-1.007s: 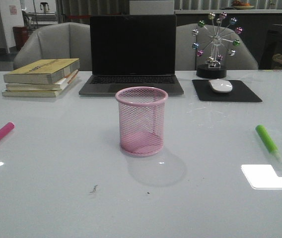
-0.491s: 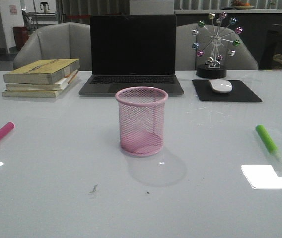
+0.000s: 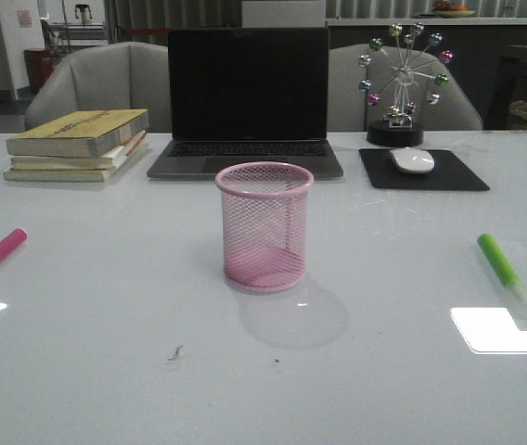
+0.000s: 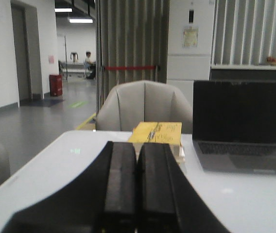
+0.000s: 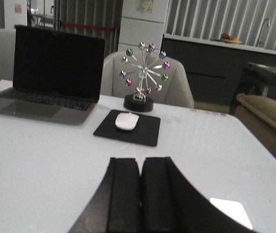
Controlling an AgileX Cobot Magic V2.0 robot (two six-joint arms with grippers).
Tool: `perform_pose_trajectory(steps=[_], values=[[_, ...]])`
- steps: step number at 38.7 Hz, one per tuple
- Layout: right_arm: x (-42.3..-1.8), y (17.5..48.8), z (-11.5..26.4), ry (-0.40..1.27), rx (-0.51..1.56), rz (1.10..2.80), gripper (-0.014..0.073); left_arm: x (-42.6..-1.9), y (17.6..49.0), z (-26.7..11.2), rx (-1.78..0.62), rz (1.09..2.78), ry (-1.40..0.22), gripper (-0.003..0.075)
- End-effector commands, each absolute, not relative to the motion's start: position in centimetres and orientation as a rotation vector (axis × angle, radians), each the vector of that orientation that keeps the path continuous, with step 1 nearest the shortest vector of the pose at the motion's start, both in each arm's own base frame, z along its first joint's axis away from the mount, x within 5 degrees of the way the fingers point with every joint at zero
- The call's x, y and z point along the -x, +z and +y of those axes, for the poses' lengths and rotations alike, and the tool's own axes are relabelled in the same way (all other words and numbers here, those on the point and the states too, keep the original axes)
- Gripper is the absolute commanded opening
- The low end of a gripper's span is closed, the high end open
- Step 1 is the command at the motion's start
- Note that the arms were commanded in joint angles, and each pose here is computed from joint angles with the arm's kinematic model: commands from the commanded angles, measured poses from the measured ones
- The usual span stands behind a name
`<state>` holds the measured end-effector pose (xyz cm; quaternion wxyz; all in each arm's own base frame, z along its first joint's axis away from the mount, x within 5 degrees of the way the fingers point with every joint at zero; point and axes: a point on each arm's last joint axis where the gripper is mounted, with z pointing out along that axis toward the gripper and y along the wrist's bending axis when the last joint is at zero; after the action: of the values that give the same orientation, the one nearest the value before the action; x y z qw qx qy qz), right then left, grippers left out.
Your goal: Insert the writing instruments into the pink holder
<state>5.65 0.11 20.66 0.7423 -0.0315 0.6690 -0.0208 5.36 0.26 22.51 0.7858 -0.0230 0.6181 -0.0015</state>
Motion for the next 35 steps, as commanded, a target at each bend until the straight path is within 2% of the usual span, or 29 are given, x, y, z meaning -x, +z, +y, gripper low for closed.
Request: perform_pose_trajectory(steps=[1,10,16,21,25,35], values=[[-5.1,22.5,0.2,-0.045,0.065,1.248,0.0057,-4.7,24.0,0.5,0.074,1.147,0.001,0.0092],[-4.6,23.7,0.2,-0.025,0.051,1.127,0.0057,-3.8,26.6,0.5,0.076,1.034,0.003,0.0092],[-4.0,26.3,0.2,-0.006,0.035,1.108,0.0057,-3.1,29.4,0.2,0.021,1.037,0.038,0.0092],[-3.1,29.8,0.1,-0.013,0.030,1.203,0.0057,-3.1,32.0,0.1,-0.020,1.090,0.073,0.0092],[-3.3,31.5,0.0,-0.017,0.026,1.348,0.0057,-4.0,33.8,0.1,-0.021,1.137,0.071,0.0092],[-8.1,33.9,0.0,-0.019,0.030,1.576,0.0057,-9.4,36.5,0.2,-0.030,1.393,0.065,0.0092]])
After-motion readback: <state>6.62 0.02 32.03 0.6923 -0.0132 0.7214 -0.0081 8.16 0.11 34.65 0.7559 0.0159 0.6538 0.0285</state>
